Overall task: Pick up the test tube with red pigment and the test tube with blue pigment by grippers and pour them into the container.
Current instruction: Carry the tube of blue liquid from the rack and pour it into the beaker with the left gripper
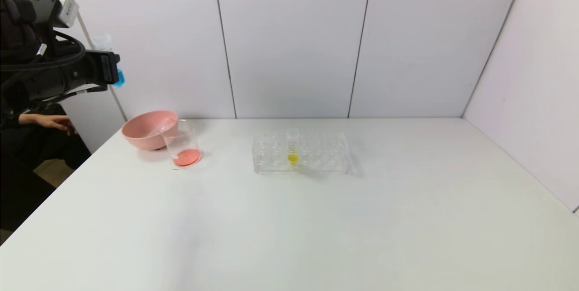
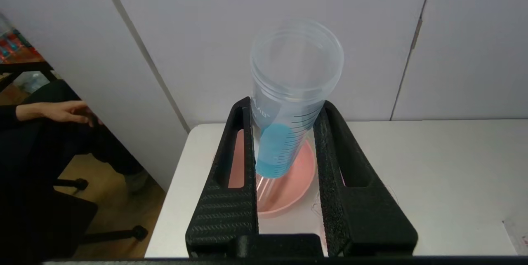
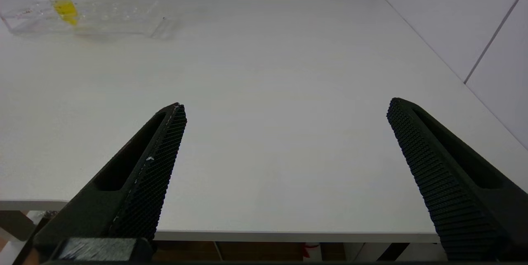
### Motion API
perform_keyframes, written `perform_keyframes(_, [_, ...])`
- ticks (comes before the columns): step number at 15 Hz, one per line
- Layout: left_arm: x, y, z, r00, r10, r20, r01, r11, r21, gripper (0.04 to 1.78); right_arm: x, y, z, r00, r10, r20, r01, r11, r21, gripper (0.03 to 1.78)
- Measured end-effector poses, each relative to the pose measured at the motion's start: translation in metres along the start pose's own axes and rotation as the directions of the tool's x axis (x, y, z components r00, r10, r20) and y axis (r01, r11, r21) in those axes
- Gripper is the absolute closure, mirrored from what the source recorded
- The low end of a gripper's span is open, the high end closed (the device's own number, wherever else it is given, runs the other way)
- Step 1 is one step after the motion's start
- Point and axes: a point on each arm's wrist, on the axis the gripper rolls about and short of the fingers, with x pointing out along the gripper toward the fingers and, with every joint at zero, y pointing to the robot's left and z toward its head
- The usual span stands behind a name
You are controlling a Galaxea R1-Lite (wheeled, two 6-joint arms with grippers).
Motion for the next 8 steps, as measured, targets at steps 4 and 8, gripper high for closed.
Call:
perform_keyframes(4, [0.006,0.002,-0.005,0.998,-0.059,-0.011,0.059,0.998,-0.001,1.38,0.000,0.000,0.000,1.000,0.000,0.000,0.000,1.000,0.000,0.04])
perform_keyframes(8, [0.012,0.016,-0.014,0.985,-0.144,-0.094,0.151,0.986,0.065,1.38,0.000,0.000,0.000,1.000,0.000,0.000,0.000,1.000,0.000,0.04])
